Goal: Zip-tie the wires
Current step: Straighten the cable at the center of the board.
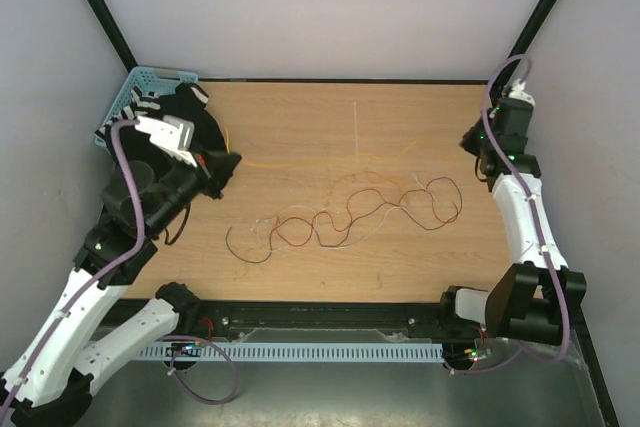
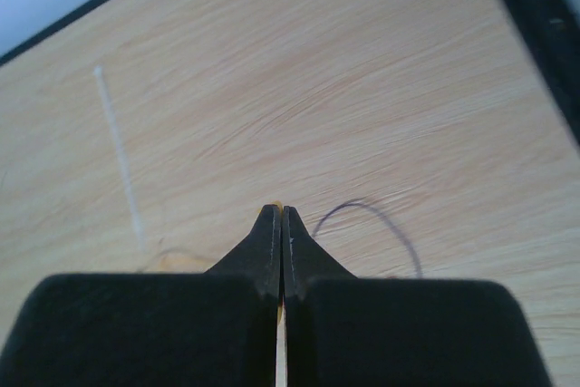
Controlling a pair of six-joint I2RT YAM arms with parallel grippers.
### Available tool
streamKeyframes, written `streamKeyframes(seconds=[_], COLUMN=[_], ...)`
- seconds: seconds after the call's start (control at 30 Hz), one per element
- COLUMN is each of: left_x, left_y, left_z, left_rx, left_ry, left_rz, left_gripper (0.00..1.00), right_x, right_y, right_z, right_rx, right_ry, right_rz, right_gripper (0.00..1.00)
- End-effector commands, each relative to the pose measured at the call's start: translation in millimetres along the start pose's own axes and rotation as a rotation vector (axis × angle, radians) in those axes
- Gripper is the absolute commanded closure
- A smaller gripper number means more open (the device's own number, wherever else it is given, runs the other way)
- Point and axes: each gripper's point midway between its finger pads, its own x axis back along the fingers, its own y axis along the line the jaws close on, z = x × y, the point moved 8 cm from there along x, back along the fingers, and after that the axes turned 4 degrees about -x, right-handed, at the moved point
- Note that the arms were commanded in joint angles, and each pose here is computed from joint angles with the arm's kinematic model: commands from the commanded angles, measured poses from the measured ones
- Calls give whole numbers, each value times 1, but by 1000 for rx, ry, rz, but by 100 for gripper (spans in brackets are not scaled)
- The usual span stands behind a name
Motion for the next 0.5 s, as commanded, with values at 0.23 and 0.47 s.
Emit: streamKeyframes(seconds=[0.23, 0.47], left_x=[14, 16], left_y=[19, 31], left_z=[113, 161], left_rx=[138, 148], left_ry=[296, 406], left_rz=[-120, -205], left_gripper=[100, 100], right_x=[2, -5], right_y=[-50, -73], right_z=[-10, 3], right_rx=[33, 50], right_ry=[-20, 8], right_rz=[231, 342], right_gripper=[100, 100])
